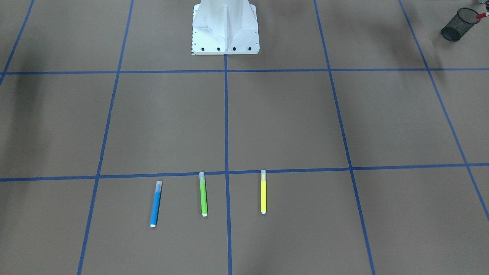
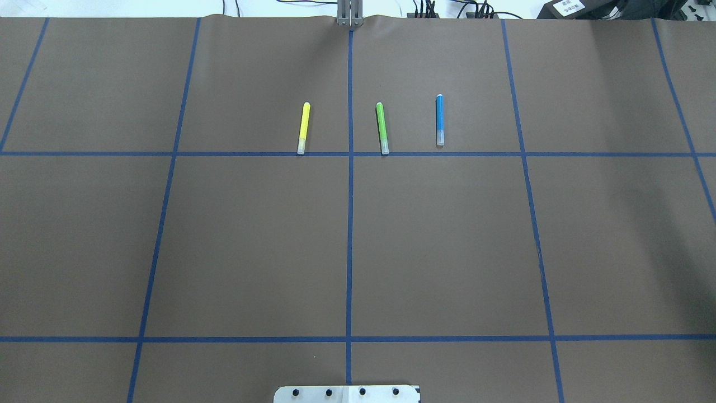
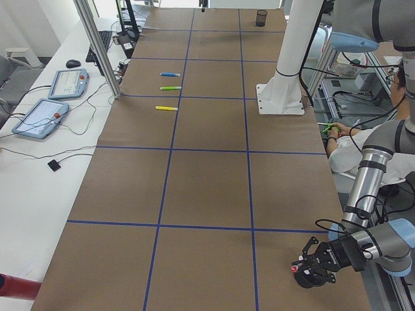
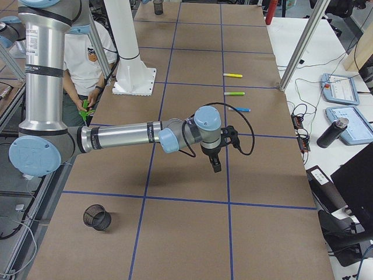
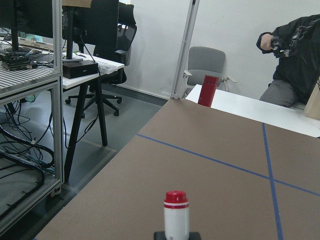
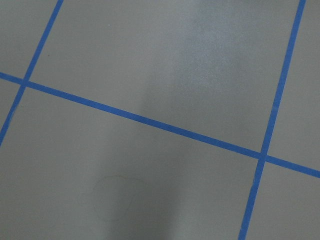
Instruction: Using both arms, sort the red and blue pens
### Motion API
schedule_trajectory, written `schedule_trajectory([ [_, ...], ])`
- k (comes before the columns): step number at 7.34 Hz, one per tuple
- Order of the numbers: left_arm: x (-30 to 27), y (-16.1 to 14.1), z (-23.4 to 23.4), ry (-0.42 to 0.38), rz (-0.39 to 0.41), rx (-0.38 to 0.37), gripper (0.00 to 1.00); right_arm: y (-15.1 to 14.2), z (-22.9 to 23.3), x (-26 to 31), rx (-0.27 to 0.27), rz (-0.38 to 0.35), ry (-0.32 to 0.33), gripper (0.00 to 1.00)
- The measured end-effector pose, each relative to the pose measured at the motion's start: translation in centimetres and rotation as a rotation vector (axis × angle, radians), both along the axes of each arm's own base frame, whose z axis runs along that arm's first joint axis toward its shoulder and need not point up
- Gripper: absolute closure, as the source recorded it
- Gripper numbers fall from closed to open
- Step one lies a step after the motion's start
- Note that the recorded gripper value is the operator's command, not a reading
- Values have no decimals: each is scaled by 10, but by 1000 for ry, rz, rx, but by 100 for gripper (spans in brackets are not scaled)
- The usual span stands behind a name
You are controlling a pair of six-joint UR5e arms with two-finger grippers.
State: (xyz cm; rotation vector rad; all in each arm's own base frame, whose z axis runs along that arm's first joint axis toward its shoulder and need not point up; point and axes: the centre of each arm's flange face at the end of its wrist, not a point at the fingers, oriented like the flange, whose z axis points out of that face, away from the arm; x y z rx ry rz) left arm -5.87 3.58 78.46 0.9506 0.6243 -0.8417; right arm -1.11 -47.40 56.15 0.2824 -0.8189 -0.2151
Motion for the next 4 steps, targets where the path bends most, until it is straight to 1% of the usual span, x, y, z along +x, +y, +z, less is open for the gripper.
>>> schedule_trajectory([
  [4, 16, 15, 7, -13, -68, -12, 100, 0, 1, -1, -1, -1, -1, 0],
])
